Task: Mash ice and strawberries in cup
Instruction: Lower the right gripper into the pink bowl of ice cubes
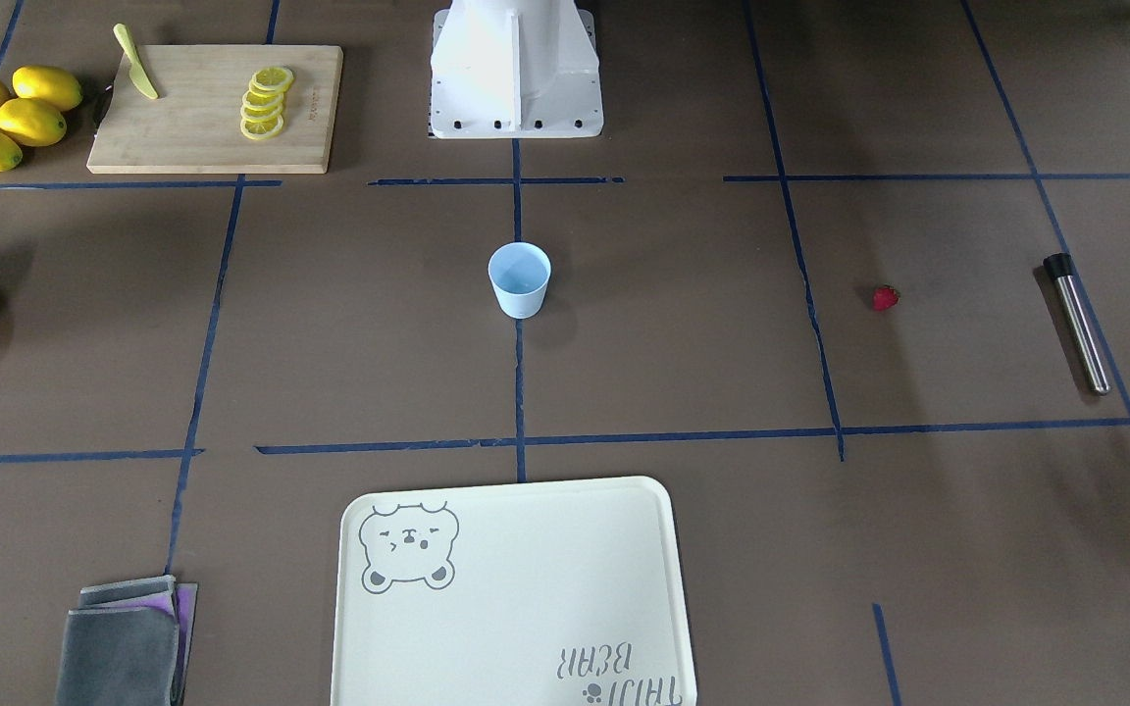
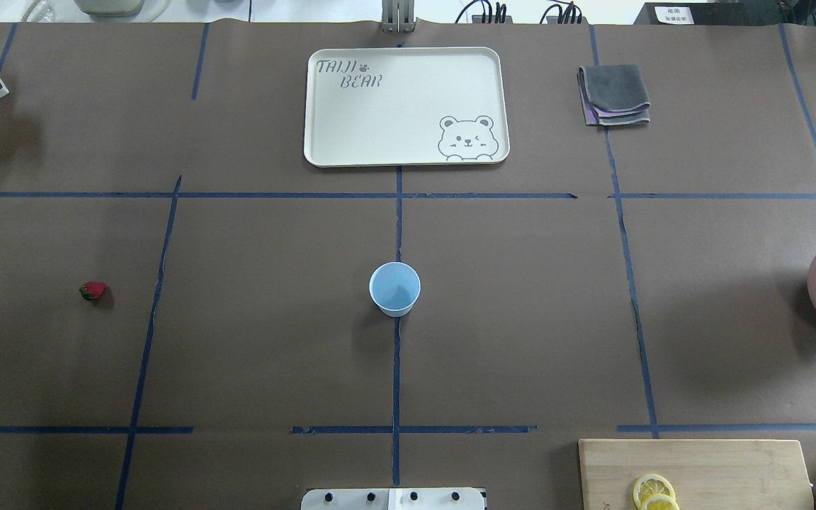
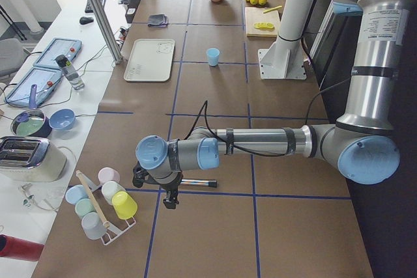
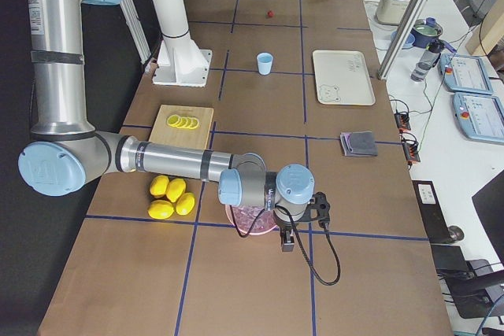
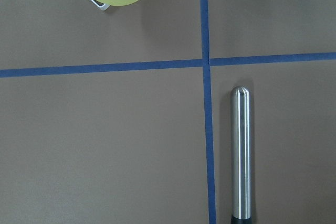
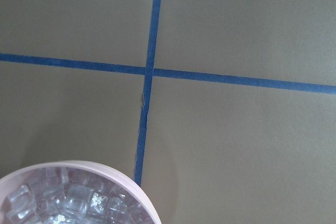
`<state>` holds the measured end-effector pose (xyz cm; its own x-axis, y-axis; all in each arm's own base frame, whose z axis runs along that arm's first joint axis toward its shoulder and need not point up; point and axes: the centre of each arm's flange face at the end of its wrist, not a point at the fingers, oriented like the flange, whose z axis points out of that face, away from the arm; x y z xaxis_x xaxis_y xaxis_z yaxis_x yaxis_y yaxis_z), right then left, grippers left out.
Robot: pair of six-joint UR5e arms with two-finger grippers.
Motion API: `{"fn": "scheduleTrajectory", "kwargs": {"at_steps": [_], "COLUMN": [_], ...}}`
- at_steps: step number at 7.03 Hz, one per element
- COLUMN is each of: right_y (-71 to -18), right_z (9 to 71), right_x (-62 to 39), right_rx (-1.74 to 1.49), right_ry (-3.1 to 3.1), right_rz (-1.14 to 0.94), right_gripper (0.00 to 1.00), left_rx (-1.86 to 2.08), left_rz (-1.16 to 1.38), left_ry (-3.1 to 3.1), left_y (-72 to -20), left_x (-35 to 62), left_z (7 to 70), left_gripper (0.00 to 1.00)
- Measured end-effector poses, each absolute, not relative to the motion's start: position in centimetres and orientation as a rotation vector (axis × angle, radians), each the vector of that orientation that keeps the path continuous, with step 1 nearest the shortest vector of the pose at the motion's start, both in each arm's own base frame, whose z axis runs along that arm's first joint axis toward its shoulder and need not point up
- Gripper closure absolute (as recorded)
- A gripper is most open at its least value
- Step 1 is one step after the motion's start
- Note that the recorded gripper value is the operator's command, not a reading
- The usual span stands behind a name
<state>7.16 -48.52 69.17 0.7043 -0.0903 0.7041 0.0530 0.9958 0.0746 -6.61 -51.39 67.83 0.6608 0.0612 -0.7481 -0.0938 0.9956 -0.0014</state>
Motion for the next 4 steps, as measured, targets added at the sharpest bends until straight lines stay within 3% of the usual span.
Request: {"fn": "scheduleTrajectory", "kwargs": {"at_steps": [4], "right_y": [-48.55], "right_z": [69.13], "right_x": [7.16], "right_rx": [0.050], "right_ry": [-0.786], "right_rz": [-0.076], "right_gripper": [0.00], "left_rx": [-0.039], "left_rz": [0.089], "left_ry": [0.845], "left_y": [-51.46], "left_x": [-6.56], "left_z": [67.75], "left_gripper": [0.00]}}
